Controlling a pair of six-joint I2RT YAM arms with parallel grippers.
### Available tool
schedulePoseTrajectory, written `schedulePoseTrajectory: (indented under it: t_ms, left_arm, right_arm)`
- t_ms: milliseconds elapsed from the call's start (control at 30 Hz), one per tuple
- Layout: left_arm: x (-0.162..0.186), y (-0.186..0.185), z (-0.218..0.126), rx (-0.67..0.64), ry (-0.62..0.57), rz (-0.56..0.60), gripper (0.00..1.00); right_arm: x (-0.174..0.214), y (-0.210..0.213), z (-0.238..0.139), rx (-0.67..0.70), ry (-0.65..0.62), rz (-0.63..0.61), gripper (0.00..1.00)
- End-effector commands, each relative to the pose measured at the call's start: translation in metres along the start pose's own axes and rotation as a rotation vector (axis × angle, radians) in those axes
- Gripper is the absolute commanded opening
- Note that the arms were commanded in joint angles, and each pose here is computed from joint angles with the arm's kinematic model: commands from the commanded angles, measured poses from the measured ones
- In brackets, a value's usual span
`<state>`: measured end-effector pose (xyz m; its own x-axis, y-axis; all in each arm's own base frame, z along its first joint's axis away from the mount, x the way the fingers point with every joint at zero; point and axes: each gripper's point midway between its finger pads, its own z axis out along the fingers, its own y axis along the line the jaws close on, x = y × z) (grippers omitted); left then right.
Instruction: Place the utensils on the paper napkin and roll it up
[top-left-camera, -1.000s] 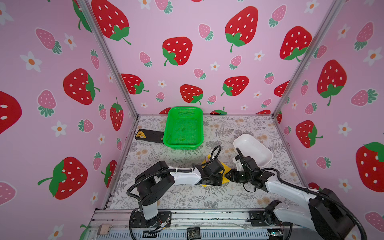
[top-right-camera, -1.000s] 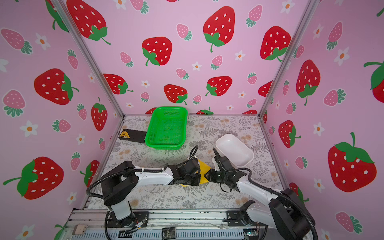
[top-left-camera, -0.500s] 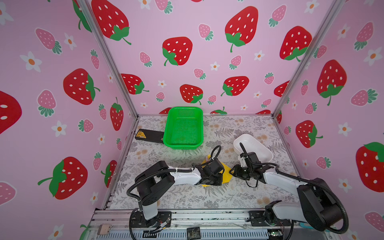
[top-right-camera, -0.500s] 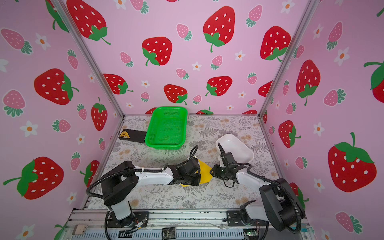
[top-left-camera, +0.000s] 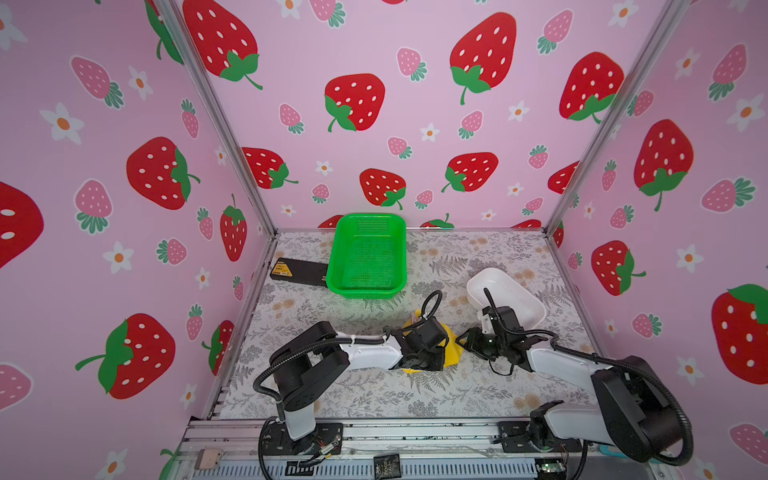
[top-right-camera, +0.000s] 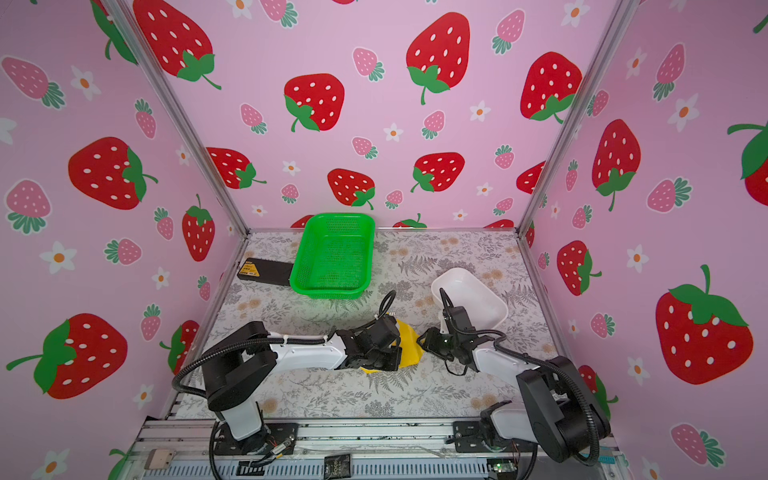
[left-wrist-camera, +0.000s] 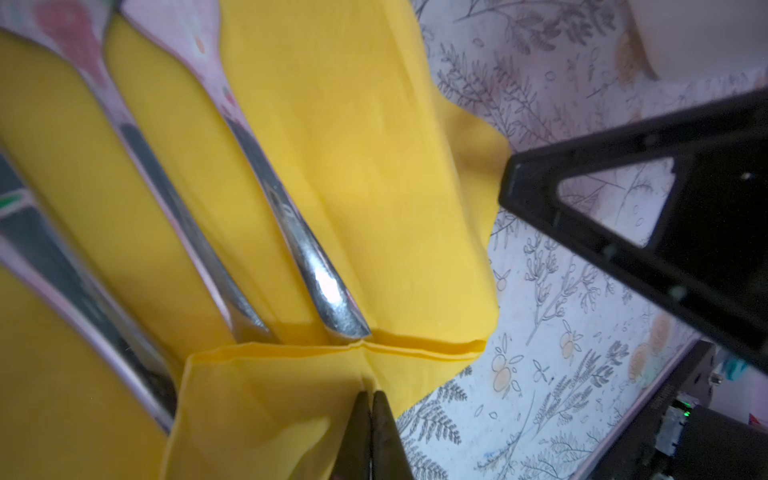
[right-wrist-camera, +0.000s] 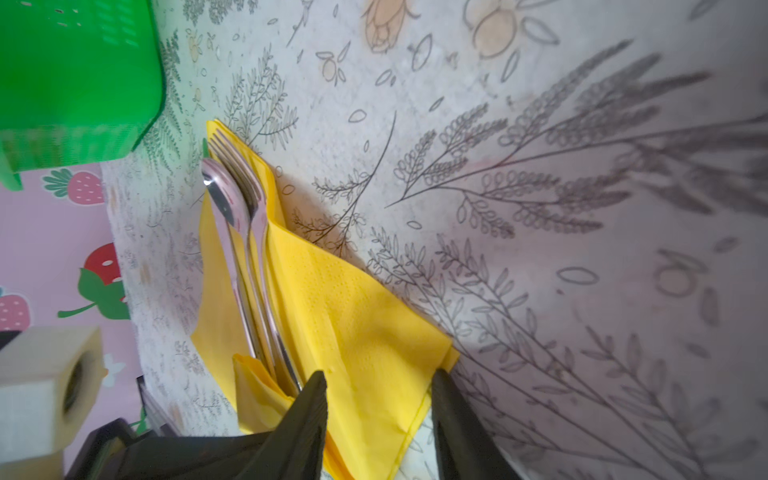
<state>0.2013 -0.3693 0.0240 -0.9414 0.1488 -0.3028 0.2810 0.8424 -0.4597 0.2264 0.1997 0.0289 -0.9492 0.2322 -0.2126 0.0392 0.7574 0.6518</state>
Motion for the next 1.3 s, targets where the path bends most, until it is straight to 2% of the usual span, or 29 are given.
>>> schedulePoseTrajectory:
  t_ms: [0, 567, 933, 1133, 1267]
  left_arm:
    - [0.000, 0.003, 0.000, -0.005, -0.005, -0.001, 0.07]
    - [0.000, 0.002, 0.002, 0.000, -0.002, -0.003, 0.07]
    - [0.001, 0.002, 0.001, -0.004, 0.001, -0.001, 0.07]
    - [0.001, 0.001, 0.002, -0.001, 0.007, 0.002, 0.07]
    - [0.001, 0.002, 0.003, -0.001, 0.006, -0.001, 0.07]
  right_arm:
    - [0.028, -0.012, 0.006, -0.010, 0.086, 0.096, 0.44]
    - [0.056, -0.003, -0.001, -0.149, 0.126, 0.246, 0.48]
    - [0.031, 0.026, -0.006, -0.298, 0.039, 0.288, 0.50]
    - [0.011, 0.027, -0.009, -0.286, -0.048, 0.257, 0.50]
    - [0.003, 0.032, -0.010, -0.301, -0.058, 0.224, 0.51]
